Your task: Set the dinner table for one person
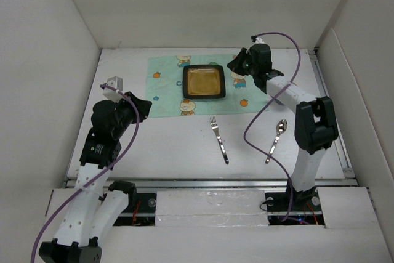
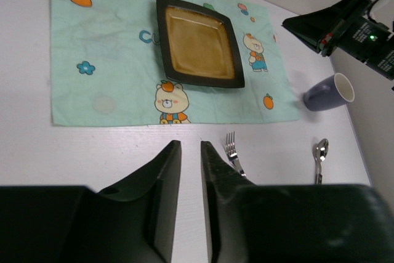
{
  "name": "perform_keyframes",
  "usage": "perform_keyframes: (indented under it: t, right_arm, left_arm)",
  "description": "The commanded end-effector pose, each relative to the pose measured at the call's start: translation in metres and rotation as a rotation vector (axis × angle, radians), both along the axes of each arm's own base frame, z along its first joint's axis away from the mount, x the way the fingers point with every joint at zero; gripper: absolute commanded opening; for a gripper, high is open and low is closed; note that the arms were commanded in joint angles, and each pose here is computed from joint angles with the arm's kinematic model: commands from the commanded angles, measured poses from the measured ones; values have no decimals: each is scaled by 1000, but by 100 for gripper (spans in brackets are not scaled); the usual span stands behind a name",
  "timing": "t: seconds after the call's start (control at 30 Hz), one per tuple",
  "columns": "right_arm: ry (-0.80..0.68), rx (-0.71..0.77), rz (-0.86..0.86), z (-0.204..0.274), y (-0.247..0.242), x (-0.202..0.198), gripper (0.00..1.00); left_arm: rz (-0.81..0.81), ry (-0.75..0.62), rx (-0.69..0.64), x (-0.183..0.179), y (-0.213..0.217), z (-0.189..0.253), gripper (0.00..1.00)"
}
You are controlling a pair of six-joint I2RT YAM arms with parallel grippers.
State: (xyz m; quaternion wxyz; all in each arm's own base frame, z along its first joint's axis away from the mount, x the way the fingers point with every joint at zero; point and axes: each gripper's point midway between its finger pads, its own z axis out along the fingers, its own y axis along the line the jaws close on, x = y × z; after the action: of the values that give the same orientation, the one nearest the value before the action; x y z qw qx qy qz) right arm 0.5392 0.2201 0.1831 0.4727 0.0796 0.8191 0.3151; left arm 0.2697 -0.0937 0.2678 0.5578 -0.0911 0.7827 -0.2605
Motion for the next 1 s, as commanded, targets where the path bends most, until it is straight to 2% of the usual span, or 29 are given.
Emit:
perform_keyframes:
  t: [0.0, 0.03, 0.07, 0.1, 0.13, 0.2, 0.23, 0.27, 0.3, 0.33, 0.4, 0.43, 0.47, 0.5, 0.53, 0.57, 0.6, 0.63, 0.67, 0.7, 0.73, 0.77, 0.87, 0.97]
  right_arm:
    - [-68, -71, -9, 20, -11, -23, 4]
    - [-130, -67, 0, 46, -10, -34, 0]
    - [-149, -66, 13, 53, -7, -44, 0]
    - [-165, -66, 16, 59, -10, -53, 0]
    - [-218, -36, 39, 77, -11, -83, 0]
    - [-238, -24, 44, 84, -13, -93, 0]
    - [-222, -23, 50, 72, -17, -107, 0]
    - [-294, 4, 50, 102, -22, -123, 0]
    - [-333, 8, 45, 116, -29, -141, 3]
    - [-333, 8, 45, 116, -29, -141, 3]
    - [-378, 6, 18, 130, -45, -163, 5]
    - [-393, -1, 15, 135, -48, -170, 10]
    - [-374, -17, 1, 129, -56, -177, 13]
    - [-413, -13, -20, 145, -66, -189, 17]
    - [-414, -25, -29, 146, -70, -195, 23]
    - [-396, -48, -65, 141, -79, -199, 26]
    - [-428, -54, -82, 148, -86, -212, 30]
    - [-422, -76, -116, 146, -100, -217, 34]
    - [-433, -87, -147, 149, -109, -221, 36]
    - [-416, -101, -161, 144, -116, -227, 38]
    - [-443, -106, -191, 152, -128, -237, 40]
    - [-461, -104, -186, 157, -131, -244, 41]
    - [-480, -128, -177, 161, -140, -261, 42]
    - [-479, -139, -177, 160, -146, -274, 43]
  left_arm:
    - [-67, -12, -19, 11, -15, 2, 14]
    - [-77, 0, -21, 13, -17, 0, 8]
    - [-79, 14, -24, 16, -18, -2, 6]
    - [-80, 49, -20, 22, -20, -9, 5]
    - [-58, 93, 6, 30, -16, -19, 5]
    - [-54, 107, 31, 34, -14, -21, 4]
    - [-44, 164, 48, 39, -13, -37, 2]
    - [-57, 185, 54, 41, -18, -43, 2]
    - [-53, 251, 124, 48, -30, -56, 2]
    - [-1, 248, 146, 52, -21, -57, 2]
    - [-53, 257, 228, 52, -61, -53, 5]
    - [-37, 252, 246, 55, -70, -49, 6]
    - [-92, 231, 251, 46, -97, -41, 10]
    - [-110, 209, 249, 46, -115, -28, 14]
    - [-72, 185, 264, 46, -124, -23, 24]
    - [-68, 170, 286, 39, -138, -21, 29]
    - [-136, 176, 336, 16, -177, -31, 32]
    - [-99, 174, 366, 11, -183, -37, 34]
    - [-81, 208, 318, 3, -196, -45, 34]
    - [-99, 238, 324, -9, -211, -64, 34]
    - [-65, 246, 314, -11, -213, -73, 33]
    - [-8, 277, 239, -13, -216, -82, 33]
    - [22, 333, 175, -27, -232, -112, 33]
    - [2, 362, 109, -31, -248, -128, 41]
